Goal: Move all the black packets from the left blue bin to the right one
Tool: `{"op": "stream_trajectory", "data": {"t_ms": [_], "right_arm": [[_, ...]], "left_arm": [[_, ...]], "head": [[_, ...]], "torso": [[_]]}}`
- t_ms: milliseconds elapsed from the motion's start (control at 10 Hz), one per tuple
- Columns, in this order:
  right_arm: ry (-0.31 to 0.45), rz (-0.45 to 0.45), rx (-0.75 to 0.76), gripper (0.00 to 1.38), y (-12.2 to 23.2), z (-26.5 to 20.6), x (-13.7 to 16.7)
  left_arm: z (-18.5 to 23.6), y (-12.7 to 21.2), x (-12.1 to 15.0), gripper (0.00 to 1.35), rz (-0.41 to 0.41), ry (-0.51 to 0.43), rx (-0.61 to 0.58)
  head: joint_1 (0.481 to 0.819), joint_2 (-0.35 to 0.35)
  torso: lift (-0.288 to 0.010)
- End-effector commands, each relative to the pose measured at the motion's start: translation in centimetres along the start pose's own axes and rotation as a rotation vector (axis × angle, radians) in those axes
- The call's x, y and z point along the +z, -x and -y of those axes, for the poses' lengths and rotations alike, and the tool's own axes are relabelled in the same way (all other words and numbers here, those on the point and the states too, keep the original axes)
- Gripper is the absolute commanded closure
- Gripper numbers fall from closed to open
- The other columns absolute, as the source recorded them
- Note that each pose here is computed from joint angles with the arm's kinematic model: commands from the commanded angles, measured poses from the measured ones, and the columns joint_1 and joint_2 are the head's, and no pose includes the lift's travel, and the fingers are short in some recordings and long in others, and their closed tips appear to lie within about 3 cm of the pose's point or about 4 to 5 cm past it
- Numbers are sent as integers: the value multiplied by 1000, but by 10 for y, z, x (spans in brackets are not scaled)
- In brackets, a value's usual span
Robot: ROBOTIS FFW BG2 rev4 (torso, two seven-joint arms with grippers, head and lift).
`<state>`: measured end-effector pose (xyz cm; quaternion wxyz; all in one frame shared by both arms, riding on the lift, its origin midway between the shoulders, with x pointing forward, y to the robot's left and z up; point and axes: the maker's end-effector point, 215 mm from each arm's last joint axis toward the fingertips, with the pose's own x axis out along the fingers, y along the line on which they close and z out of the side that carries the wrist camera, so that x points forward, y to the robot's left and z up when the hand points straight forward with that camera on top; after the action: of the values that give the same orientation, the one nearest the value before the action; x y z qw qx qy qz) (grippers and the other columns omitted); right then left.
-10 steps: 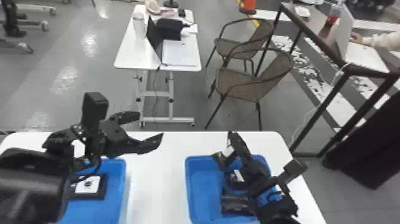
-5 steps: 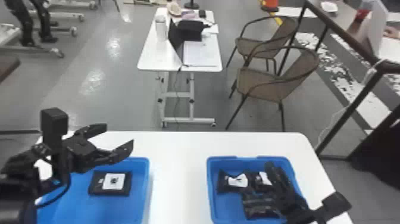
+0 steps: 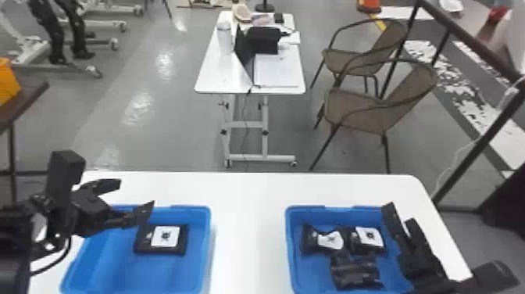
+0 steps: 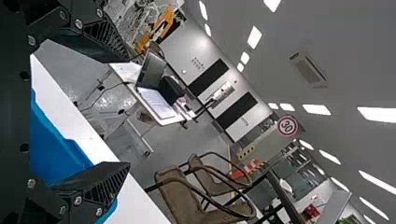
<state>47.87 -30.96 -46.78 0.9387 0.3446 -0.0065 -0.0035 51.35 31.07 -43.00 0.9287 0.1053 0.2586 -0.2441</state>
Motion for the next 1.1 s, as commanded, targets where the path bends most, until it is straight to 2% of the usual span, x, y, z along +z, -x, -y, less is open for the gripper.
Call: {"op": "stream_trajectory", "data": {"t_ms": [0,300,600,1000], "right_arm": [[-13,-4,22,242,-4,-8,0],[-33,-5,37,242,-8,-12,-1],[-47,-16,52,242,-9,-14,-5],[-59,-24,59,242,-6,-13,-9]], "left_arm": [[-9,-8,-34,98,-94,9,-7],[-7,-24,-92,119,-328,-12,-80],[-13,-35,-114,119,-427,-70,-95],[-11,-59,-146,134,-477,-144,-155]], "head": [[695,-8],[695,30],[695,41],[695,61]], "torso": [[0],[0],[0],[0]]}}
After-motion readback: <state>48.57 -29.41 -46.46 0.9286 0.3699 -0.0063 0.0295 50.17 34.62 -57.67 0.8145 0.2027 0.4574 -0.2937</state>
